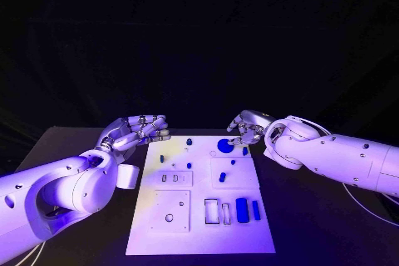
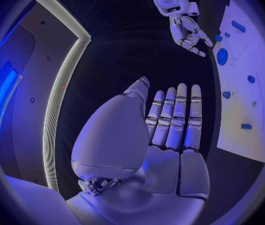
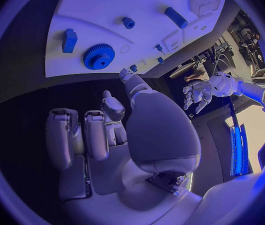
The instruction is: Assemble the parts on the task board
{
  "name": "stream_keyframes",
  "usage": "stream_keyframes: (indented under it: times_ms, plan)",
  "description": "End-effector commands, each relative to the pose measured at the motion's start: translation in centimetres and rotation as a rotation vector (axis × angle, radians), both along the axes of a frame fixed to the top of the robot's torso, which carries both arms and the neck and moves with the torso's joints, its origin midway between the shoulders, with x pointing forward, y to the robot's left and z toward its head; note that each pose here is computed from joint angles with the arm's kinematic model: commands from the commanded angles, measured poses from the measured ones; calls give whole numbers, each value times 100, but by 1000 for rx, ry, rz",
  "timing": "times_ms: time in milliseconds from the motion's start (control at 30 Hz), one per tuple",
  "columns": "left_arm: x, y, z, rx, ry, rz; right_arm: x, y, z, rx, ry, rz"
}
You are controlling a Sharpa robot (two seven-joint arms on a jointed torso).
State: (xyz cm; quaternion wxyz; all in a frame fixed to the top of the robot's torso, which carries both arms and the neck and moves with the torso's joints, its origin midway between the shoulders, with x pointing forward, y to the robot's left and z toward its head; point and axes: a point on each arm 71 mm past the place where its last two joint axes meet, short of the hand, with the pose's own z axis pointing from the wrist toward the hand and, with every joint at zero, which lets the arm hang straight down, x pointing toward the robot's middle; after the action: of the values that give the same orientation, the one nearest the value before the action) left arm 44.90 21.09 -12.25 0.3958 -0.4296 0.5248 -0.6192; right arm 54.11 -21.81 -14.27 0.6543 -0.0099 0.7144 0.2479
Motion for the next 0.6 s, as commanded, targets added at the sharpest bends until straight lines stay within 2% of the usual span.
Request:
stream_keyframes:
  times_ms: [33,333,600]
  plan:
    - [-1,-18,11,-14,-1,-21,31,10,-78,-27,61,-3]
    - [6,-14,8,-14,0,-21,114,72,-201,-50,97,-14]
    - [8,-14,7,-15,0,-21,153,106,-260,-71,104,-13]
